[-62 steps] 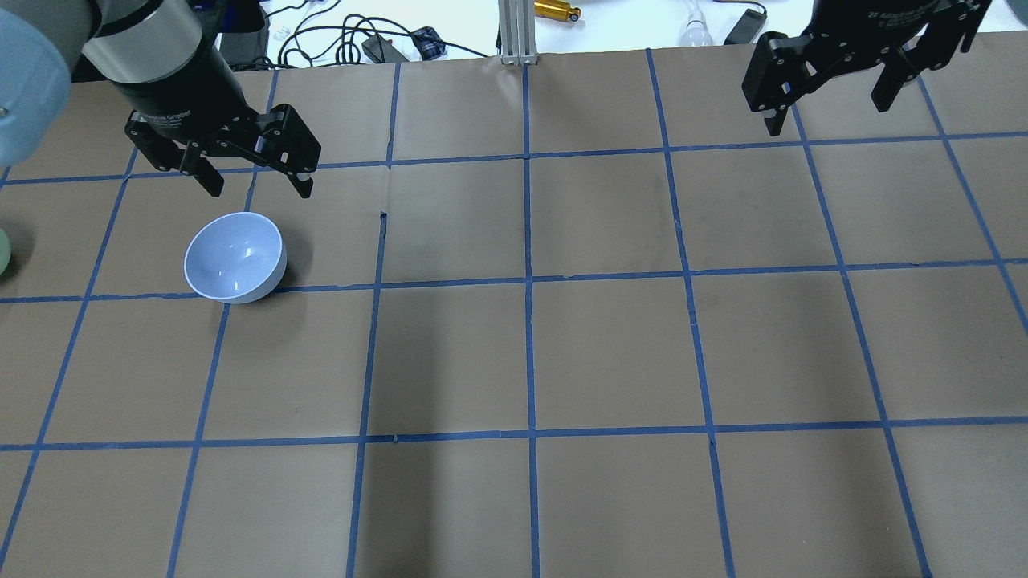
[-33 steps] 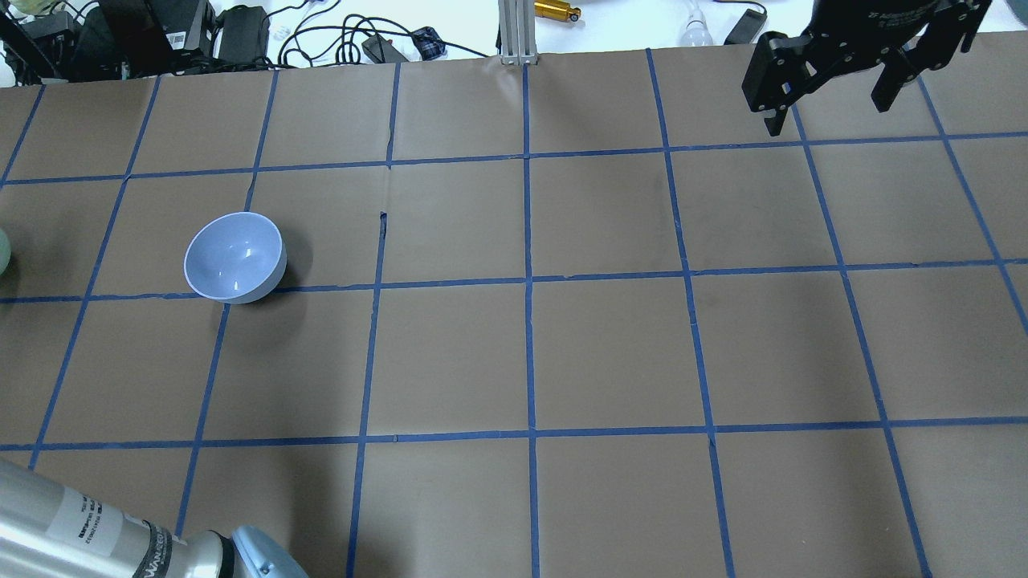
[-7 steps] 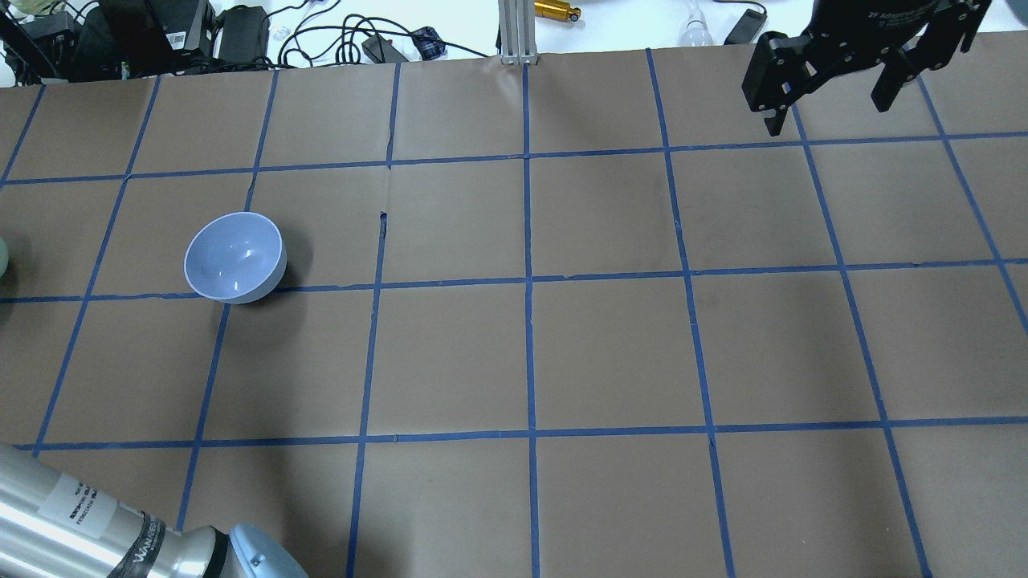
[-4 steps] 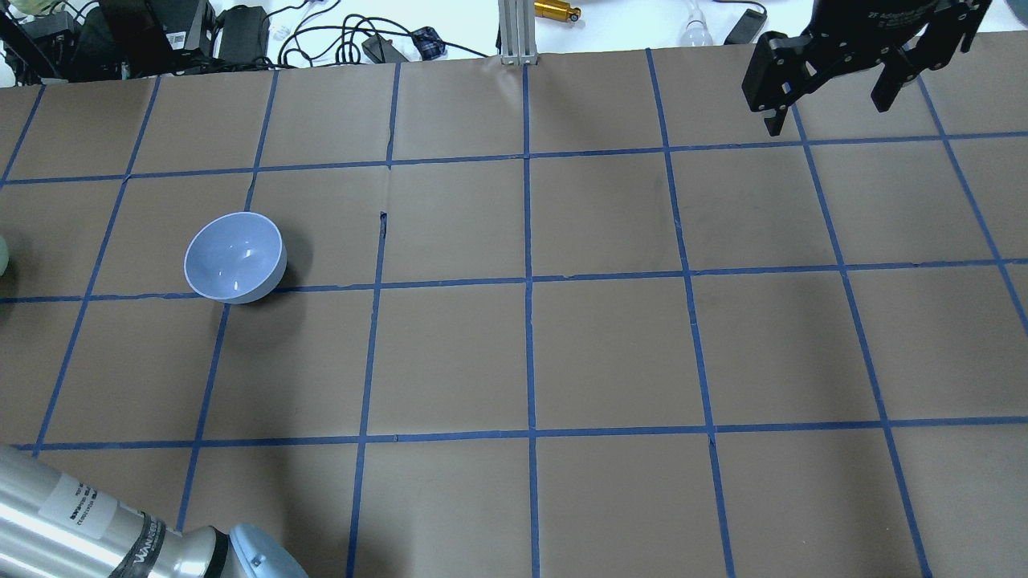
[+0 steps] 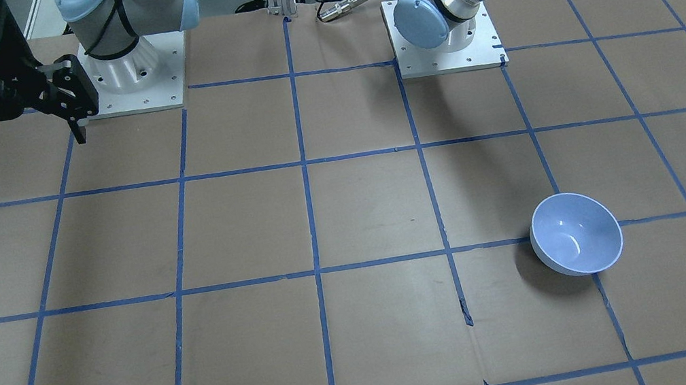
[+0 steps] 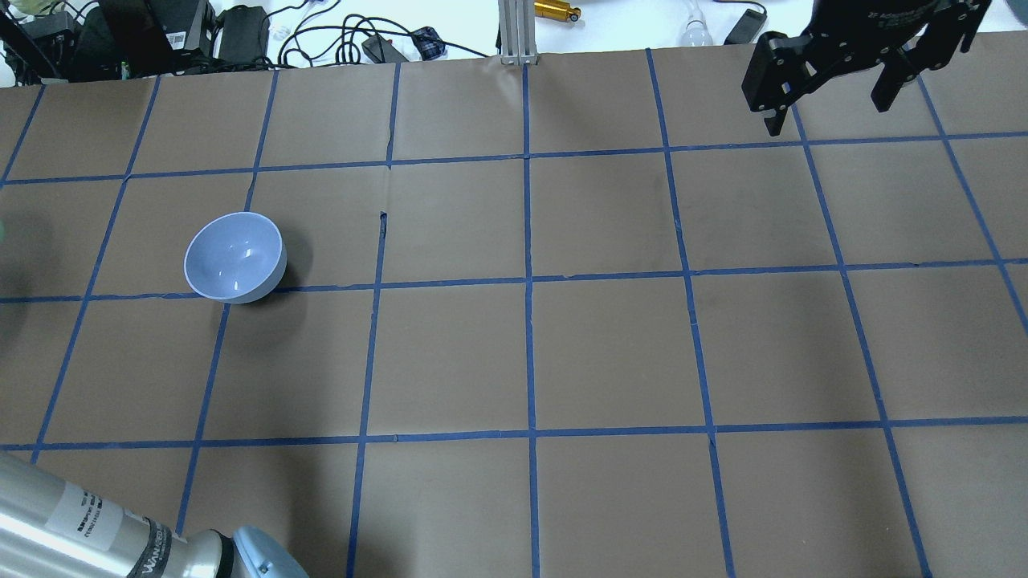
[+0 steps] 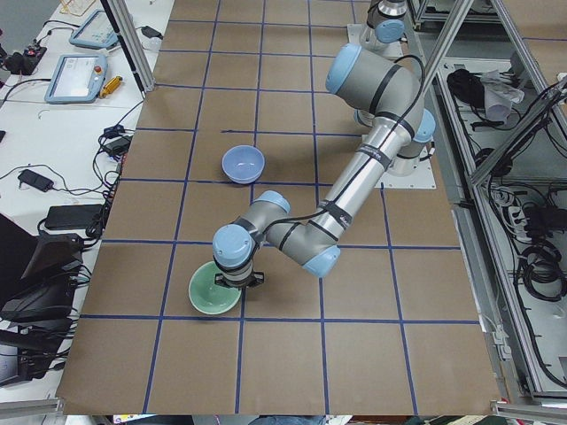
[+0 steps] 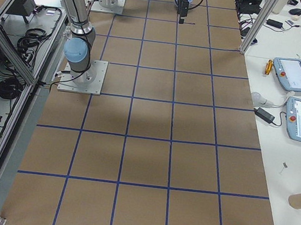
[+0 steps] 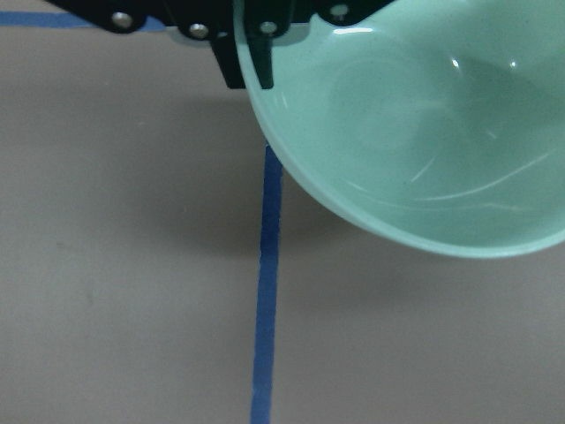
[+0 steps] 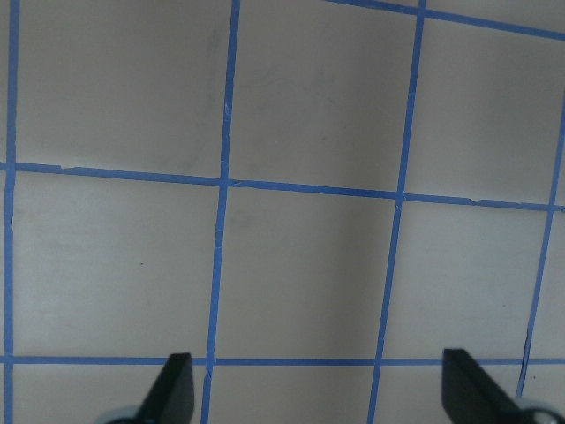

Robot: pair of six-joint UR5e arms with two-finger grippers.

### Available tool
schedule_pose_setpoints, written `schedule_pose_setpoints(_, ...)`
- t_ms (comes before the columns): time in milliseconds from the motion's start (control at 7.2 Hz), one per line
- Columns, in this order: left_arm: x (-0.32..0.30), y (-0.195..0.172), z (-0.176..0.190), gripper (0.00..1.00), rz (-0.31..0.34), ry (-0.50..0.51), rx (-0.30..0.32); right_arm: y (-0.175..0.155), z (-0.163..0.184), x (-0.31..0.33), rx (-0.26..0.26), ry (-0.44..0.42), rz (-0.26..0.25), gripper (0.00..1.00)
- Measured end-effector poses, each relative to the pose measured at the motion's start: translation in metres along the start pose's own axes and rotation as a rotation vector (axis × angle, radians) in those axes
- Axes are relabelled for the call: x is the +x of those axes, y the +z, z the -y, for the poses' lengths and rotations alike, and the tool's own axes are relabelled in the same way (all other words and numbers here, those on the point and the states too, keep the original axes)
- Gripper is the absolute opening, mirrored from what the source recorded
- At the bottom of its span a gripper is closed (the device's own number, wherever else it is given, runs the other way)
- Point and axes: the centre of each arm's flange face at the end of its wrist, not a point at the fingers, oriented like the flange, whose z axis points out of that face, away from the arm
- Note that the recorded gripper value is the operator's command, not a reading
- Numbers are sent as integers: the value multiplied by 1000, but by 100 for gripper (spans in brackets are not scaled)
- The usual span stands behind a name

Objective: Stack green bowl on blue bowl

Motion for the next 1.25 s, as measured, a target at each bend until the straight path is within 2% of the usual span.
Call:
schedule_pose_setpoints(278, 11, -31, 67, 0, -10, 41, 35, 0, 0, 0, 0, 0, 0, 100)
schedule_pose_setpoints(694, 23, -80, 214, 0, 0, 161, 31, 0, 0, 0, 0, 0, 0, 100)
schedule_pose_setpoints(972, 45, -87, 304, 0, -10, 164, 40, 0, 0, 0, 0, 0, 0, 100)
schedule_pose_setpoints(1250, 63, -74, 368, 0, -25, 157, 46, 0, 0, 0, 0, 0, 0, 100)
